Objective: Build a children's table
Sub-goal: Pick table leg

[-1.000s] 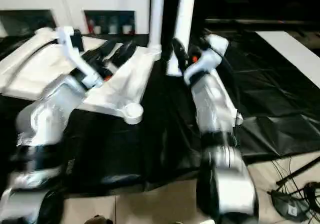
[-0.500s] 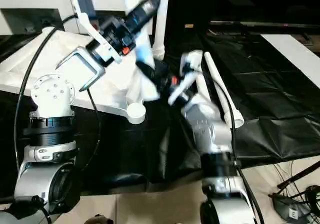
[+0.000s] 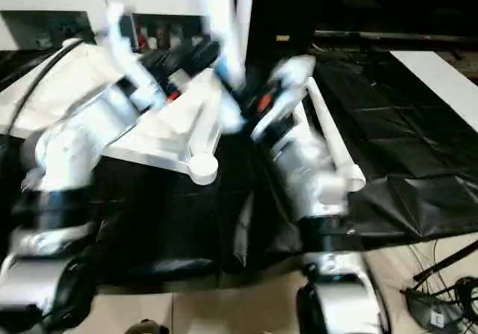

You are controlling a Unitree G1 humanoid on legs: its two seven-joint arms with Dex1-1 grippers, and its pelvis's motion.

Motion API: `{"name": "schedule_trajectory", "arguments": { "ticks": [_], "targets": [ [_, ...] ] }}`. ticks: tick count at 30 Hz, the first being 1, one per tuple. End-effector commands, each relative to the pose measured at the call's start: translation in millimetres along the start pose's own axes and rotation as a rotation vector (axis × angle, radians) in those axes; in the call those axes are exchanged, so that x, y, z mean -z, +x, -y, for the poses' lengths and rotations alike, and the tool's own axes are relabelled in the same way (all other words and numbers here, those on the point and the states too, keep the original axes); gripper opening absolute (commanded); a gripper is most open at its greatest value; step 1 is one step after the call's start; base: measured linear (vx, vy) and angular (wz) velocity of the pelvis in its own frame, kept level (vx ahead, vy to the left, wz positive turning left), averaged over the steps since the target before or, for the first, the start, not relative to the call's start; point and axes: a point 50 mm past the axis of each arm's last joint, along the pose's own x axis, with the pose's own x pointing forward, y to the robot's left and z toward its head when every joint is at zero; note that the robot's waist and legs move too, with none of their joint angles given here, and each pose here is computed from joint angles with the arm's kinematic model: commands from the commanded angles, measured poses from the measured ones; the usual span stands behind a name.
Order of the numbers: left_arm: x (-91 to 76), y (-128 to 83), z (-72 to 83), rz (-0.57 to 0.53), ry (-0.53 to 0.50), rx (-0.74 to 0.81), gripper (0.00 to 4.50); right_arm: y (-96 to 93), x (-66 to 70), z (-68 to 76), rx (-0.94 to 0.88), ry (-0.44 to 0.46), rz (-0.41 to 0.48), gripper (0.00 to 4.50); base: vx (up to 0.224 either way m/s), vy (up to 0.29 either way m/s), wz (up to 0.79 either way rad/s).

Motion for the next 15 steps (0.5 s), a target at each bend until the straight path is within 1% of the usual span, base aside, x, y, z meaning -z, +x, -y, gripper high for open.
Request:
{"name": "schedule_trajectory", "arguments": {
  "ticks": [1,3,4,5,6,7,8,11,15],
  "targets": [
    [-0.5,6,11.4,0.0,0.012,0.065,4.5,-1.2,5.7,-12.1,-0.078,-0.017,-0.033,1.84,0.0,0.0,0.0],
    [0.9,8,14.6,0.006,-0.007,0.094,4.5,-4.5,16.0,-19.9,-0.129,0.0,-0.094,1.84,0.0,0.0,0.0],
    [0.4,9,16.6,0.023,-0.033,0.111,4.5,-6.3,20.2,-23.5,-0.149,0.005,-0.115,1.84,0.0,0.0,0.0],
    [-2.1,10,19.6,0.052,-0.08,0.132,4.5,-8.6,28.1,-29.2,-0.179,0.024,-0.158,1.84,0.0,0.0,0.0],
    [-2.9,10,20.5,0.058,-0.091,0.139,4.5,-9.2,30.2,-30.5,-0.187,0.023,-0.168,1.84,0.0,0.0,0.0],
    [-2.9,10,20.5,0.058,-0.091,0.139,4.5,-9.2,30.2,-30.5,-0.187,0.023,-0.168,1.84,0.0,0.0,0.0],
    [-2.3,10,21.3,0.05,-0.078,0.142,4.5,-10.2,33.7,-32.5,-0.201,0.02,-0.184,1.83,0.0,0.0,0.0],
    [-0.1,9,21.2,0.04,-0.086,0.146,4.5,-11.1,37.1,-35.5,-0.217,0.026,-0.2,1.83,0.0,0.0,0.0],
    [4.9,8,14.0,0.003,-0.074,0.081,4.5,-13.3,40.3,-43.0,-0.258,0.034,-0.22,1.83,0.0,0.0,0.0]
  ]
}}
